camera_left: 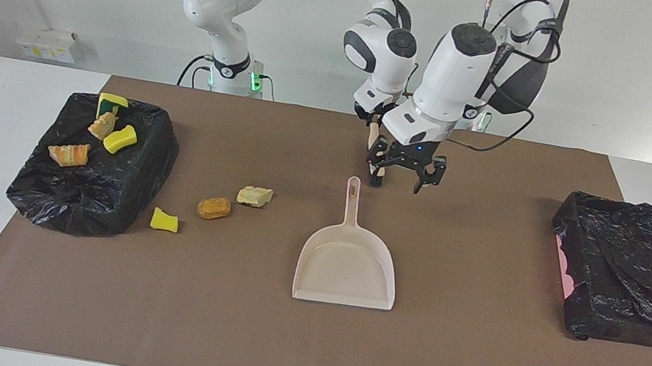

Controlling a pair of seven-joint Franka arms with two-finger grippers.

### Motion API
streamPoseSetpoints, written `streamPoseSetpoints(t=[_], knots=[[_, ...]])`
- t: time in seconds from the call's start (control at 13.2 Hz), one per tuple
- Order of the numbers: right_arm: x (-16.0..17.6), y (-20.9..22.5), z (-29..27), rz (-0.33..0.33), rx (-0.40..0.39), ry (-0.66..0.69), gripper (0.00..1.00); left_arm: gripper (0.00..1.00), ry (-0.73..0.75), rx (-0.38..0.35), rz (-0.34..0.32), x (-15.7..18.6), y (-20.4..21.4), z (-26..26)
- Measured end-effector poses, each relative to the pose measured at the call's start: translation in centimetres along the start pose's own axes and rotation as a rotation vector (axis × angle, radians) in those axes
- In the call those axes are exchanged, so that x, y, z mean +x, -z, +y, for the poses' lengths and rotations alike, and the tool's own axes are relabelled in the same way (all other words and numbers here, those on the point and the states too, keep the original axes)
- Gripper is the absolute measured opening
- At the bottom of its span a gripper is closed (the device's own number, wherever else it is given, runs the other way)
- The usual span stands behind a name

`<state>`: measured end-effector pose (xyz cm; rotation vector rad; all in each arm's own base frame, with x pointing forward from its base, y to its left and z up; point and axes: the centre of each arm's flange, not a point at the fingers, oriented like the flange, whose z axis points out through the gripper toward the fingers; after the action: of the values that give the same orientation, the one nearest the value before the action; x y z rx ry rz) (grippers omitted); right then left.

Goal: Sweep and dump trash in bin
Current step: 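Grasp the dustpan handle with the left gripper while the right gripper grasps the brush, then carry the brush with the right gripper to the chunks near the bin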

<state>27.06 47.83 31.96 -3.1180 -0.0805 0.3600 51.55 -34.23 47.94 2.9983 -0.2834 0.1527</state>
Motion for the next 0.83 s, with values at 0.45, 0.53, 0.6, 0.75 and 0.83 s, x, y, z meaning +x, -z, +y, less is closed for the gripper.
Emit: streamPoseSetpoints(t=[0.45,0.53,0.6,0.75,0.83], knots=[[0.5,2.0,1.8,-0.06,-0.053,-0.03,0.26,1.0,0.061,0.039,-0.008,-0.8,-9.4,4.0],[0.9,2.8,2.8,-0.078,-0.066,-0.047,0.26,1.0,0.059,0.04,-0.015,-1.1,-10.1,4.0],[1.4,3.7,4.0,-0.098,-0.079,-0.07,0.26,1.0,0.056,0.044,-0.023,-1.6,-10.8,4.0],[2.7,5.8,6.7,-0.124,-0.086,-0.122,0.26,1.0,0.048,0.047,-0.032,-2.2,-11.5,4.2],[3.3,6.9,8.1,-0.137,-0.088,-0.149,0.26,1.0,0.046,0.048,-0.035,-2.4,-11.7,4.3]])
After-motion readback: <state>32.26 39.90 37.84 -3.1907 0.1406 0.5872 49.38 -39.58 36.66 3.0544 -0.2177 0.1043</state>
